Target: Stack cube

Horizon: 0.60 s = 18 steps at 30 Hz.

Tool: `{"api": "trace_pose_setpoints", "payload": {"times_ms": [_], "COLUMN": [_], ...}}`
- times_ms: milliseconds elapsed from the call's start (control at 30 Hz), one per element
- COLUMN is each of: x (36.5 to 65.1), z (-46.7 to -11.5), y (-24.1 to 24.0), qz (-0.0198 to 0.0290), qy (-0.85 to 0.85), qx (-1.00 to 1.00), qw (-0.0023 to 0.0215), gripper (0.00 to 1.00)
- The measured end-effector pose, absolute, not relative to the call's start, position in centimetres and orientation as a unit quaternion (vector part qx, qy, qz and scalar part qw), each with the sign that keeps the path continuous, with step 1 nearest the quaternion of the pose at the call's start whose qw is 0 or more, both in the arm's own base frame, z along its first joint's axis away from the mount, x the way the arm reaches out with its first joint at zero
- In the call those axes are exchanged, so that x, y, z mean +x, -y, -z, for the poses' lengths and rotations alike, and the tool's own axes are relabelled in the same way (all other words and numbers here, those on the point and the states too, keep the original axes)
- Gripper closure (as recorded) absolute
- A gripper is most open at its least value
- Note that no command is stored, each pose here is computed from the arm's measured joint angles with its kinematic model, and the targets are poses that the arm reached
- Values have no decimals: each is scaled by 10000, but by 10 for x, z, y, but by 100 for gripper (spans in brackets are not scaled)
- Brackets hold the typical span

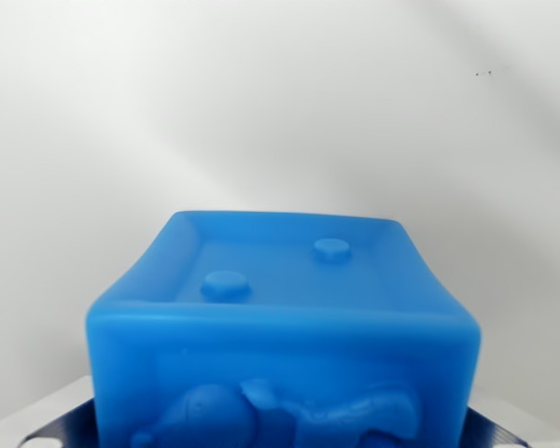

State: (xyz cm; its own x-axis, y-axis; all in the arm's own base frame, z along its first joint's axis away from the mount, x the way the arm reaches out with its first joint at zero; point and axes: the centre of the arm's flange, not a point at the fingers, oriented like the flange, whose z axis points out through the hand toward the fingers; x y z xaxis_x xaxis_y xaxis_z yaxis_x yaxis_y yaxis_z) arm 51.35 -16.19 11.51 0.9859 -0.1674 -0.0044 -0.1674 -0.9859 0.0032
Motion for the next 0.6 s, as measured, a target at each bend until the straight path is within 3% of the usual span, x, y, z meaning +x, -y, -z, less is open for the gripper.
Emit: {"api": "trace_pose_setpoints", "payload": {"times_ms": [600], "x": [514], "z": [-127], "y": [162], "qz": [7], "qy": [841], "qx": [9965], "qw": [12], "gripper": [100]}}
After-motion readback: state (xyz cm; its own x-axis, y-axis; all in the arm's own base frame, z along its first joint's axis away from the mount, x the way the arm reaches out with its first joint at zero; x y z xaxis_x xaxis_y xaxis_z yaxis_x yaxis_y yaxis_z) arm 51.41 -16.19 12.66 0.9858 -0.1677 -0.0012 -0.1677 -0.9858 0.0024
